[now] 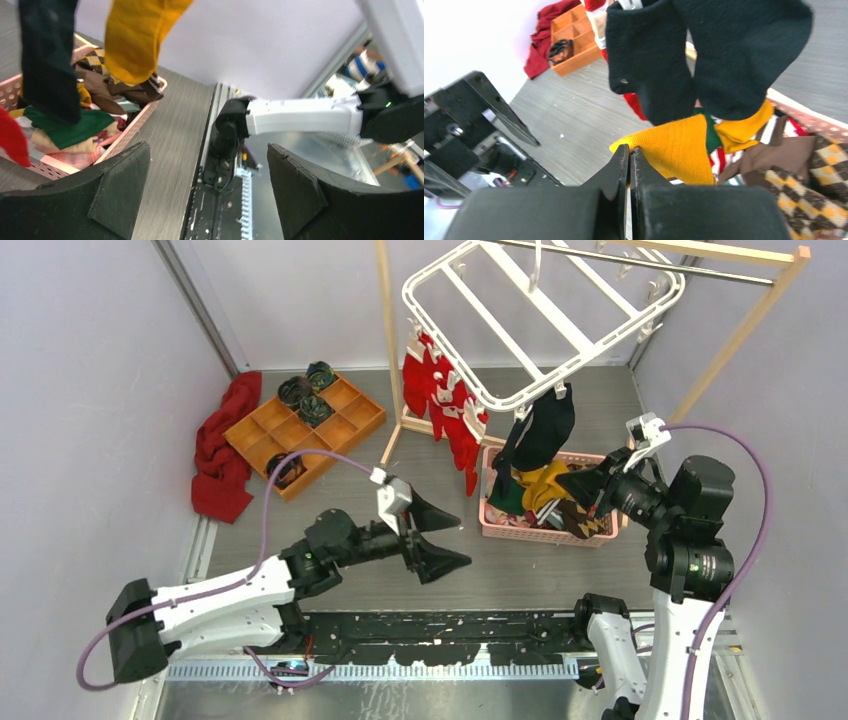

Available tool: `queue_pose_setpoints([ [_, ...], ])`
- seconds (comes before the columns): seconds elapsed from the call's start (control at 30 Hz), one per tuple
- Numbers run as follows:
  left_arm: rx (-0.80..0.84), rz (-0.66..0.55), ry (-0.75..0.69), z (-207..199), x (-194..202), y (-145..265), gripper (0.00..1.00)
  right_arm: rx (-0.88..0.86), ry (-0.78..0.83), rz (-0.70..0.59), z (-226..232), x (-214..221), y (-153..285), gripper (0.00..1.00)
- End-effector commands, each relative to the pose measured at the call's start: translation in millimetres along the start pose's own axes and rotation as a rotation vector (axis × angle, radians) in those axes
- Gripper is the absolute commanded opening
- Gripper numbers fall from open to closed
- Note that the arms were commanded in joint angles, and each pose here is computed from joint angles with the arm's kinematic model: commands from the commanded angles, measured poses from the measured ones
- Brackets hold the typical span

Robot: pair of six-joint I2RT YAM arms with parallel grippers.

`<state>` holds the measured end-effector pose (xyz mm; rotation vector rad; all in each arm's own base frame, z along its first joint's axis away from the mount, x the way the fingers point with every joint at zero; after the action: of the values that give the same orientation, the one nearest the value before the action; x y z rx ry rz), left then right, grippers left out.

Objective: Clip the socks to the hanger
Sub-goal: Pick up the sock from the bin.

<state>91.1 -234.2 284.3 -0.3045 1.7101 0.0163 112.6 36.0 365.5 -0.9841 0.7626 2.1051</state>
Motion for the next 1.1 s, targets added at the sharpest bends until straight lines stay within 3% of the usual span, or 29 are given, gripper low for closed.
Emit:
queue_pose_setpoints([
  [0.0, -0.055, -0.07, -0.252, -3, -2, -29, 0.88, -0.128, -0.095, -0.026, 14, 1, 0, 0.01],
  [0.23, -0.14, -0.157, -0.3, -7, 21, -74, 0.89, -0.151, -0.225, -0.061, 14, 9, -4, 0.01],
  [0.47, -0.274, -0.155, -0.266, 2, 53, -105, 0.89, -0.173, -0.273, -0.088, 12, 8, -8, 0.01],
  [0.83, -0.39, -0.143, -0.314, 17, 62, -140, 0.87, -0.189, -0.299, -0.105, 10, 8, -12, 0.01],
  [0.93, -0.393, -0.148, -0.313, 18, 64, -145, 0.81, -0.19, -0.302, -0.105, 10, 8, -12, 0.01],
  [1.07, -0.395, -0.153, -0.307, 19, 62, -146, 0.63, -0.191, -0.302, -0.107, 11, 7, -12, 0.01],
])
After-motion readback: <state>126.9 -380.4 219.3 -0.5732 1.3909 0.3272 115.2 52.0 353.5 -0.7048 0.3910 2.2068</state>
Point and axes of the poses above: each gripper's point midway between its finger pads, its own y axis back along the fingers, its own z axis along the line the jaws close on, x = y × z, the point moved 10 cm from there along y, back along the fingers, and after that the axes turned 14 degrees about -y, right-handed, at the moved point
